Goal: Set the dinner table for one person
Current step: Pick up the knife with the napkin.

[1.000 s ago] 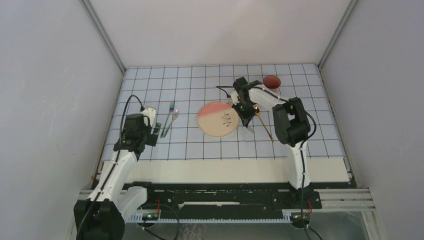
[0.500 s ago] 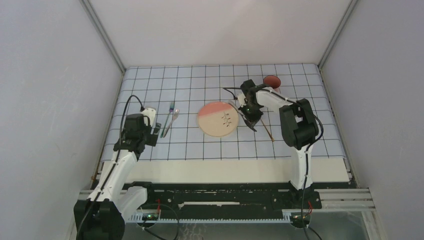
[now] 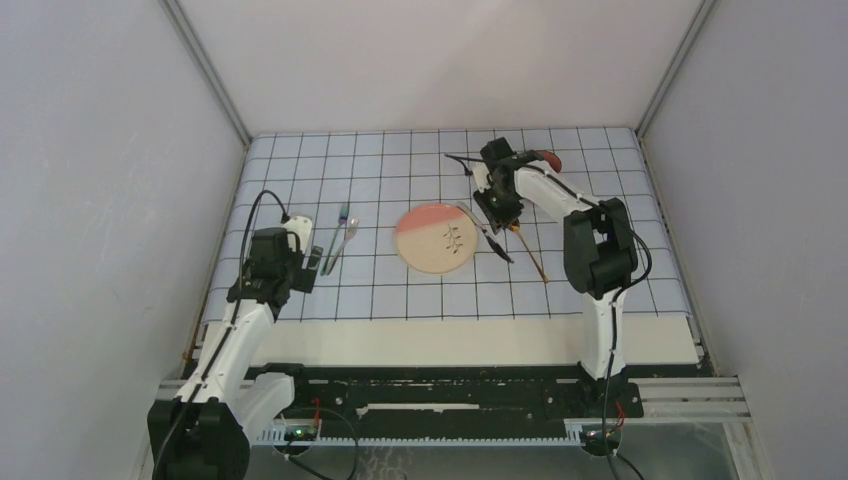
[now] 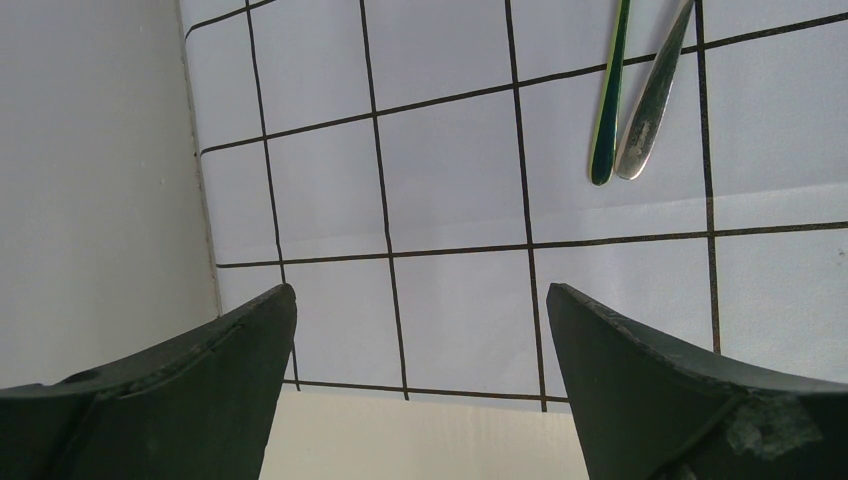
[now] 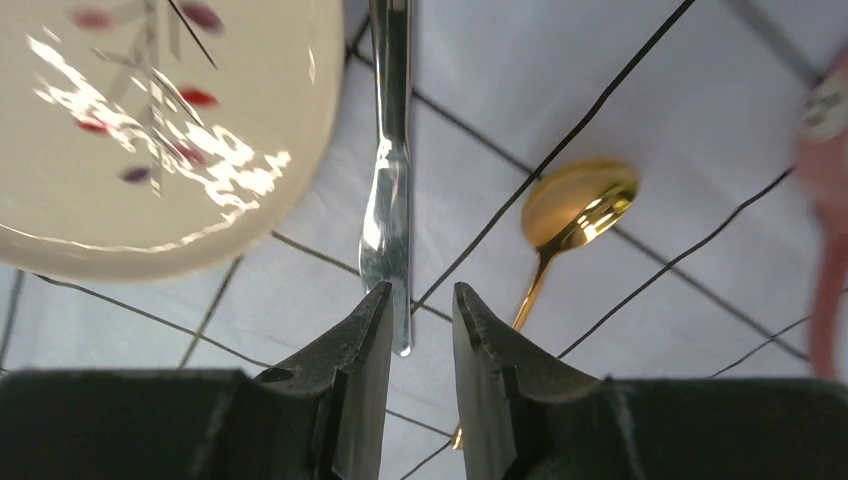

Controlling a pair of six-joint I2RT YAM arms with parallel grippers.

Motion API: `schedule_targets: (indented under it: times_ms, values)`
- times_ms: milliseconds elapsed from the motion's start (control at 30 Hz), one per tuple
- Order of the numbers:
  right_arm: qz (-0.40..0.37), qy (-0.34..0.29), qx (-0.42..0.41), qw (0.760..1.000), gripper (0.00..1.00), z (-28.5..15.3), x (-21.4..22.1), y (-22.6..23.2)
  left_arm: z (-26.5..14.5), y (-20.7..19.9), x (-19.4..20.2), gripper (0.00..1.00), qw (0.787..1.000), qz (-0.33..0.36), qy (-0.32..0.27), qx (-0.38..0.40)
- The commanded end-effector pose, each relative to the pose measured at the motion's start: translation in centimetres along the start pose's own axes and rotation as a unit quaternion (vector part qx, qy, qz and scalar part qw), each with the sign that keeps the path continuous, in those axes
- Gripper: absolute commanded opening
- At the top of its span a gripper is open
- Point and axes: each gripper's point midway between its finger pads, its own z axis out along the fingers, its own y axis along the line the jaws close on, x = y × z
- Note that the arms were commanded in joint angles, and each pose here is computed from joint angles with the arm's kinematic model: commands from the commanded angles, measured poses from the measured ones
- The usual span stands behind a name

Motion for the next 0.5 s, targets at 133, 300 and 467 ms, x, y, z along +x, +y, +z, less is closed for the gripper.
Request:
schedule_targets:
  times_ms: [133,300,467]
  values:
    - [-0.030,-0.057,0.007,0.998,0.37,-0.7,-6.3,0.7,0.1,0.2,-0.1,1.00,1.000,-0.002,-0.001,-0.003]
    - [-0.030,-0.050,0.004,0.998,0.37,1.4,-7.7,0.9,0.0,0.3,-0.1,1.00,1.000,-0.002,-0.002,-0.006]
    - [-0.033,-0.047,0.008,0.998,0.37,2.3,-8.8,1.4,-0.1,0.4,-0.1,1.00,1.000,0.000,-0.001,-0.008]
